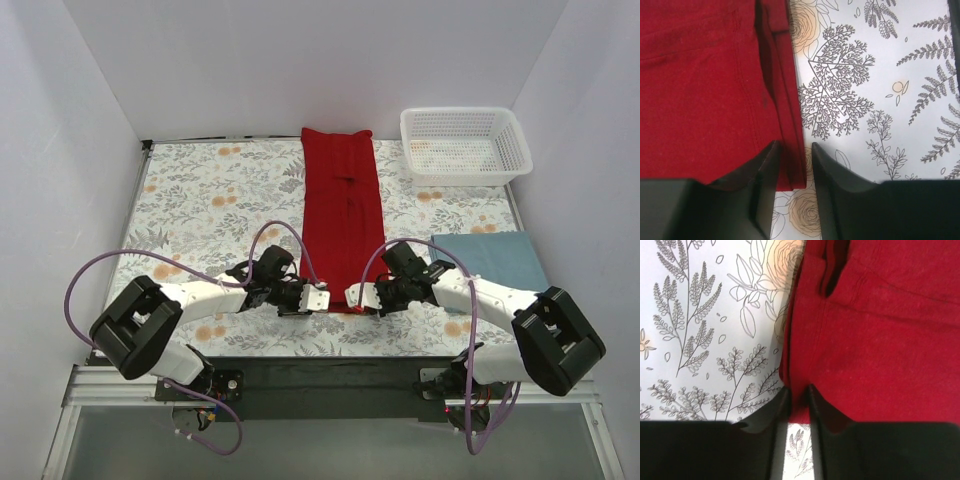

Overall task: Fold and stack the t-shirts
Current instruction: Fold the tshirt

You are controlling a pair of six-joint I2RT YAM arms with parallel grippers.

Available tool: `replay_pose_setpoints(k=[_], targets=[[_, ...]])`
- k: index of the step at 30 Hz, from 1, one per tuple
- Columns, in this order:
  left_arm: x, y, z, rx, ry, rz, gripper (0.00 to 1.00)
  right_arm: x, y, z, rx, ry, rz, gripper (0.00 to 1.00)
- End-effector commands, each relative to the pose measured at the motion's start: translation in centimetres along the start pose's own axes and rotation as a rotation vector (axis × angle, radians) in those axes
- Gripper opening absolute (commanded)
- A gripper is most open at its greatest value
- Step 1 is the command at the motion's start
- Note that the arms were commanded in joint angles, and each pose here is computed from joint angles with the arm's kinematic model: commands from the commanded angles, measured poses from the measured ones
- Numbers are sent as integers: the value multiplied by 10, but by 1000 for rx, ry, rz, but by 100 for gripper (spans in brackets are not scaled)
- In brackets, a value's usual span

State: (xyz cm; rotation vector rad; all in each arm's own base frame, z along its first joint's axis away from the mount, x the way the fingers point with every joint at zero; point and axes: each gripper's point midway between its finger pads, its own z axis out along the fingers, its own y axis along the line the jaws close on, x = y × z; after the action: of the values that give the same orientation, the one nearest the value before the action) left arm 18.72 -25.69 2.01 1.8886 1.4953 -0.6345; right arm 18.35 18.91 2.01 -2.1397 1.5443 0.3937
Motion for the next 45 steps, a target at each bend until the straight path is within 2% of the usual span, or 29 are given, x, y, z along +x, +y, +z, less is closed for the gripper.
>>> replay_pose_setpoints(k=[1, 3, 4, 5, 7, 8, 13, 16, 23, 25, 30, 33, 39, 45], targets=[[27, -21, 2, 68, 91, -25, 22, 19, 20, 10, -44, 90, -36, 24], [27, -27, -1, 88, 93, -33, 14, 16, 28, 12, -51, 98, -51, 13], [26, -29, -2, 92, 90, -34, 8, 15, 28, 12, -45, 107, -50, 3], [20, -31, -3, 101, 70, -36, 7, 12, 29, 11, -38, 104, -31, 1], [7, -38, -12, 128, 40, -41, 6, 2, 36, 8, -58, 95, -30, 1], [0, -40, -15, 133, 26, -51, 0, -5, 36, 4, -50, 79, -28, 1], [-34, -72, -35, 198, -47, -25, 0, -40, 59, -16, -69, -9, -79, 1], [-40, -85, -42, 207, -58, -35, 0, -53, 72, -25, -82, -44, -96, 1], [-64, -81, -64, 155, -119, -23, 0, -76, 61, -45, -32, -86, -81, 1], [-66, -71, -68, 109, -107, -15, 0, -79, 50, -53, 20, -75, -80, 1], [-73, -16, -86, -6, -123, -70, 0, -93, 9, -77, 113, -99, -110, 1], [-73, 20, -91, -74, -129, -52, 0, -96, -14, -82, 132, -103, -101, 1], [-79, 93, -105, -191, -161, -5, 0, -77, -79, -87, 197, -78, -118, 1], [-56, 164, -102, -251, -147, -11, 0, -61, -141, -88, 237, -73, -104, 1]])
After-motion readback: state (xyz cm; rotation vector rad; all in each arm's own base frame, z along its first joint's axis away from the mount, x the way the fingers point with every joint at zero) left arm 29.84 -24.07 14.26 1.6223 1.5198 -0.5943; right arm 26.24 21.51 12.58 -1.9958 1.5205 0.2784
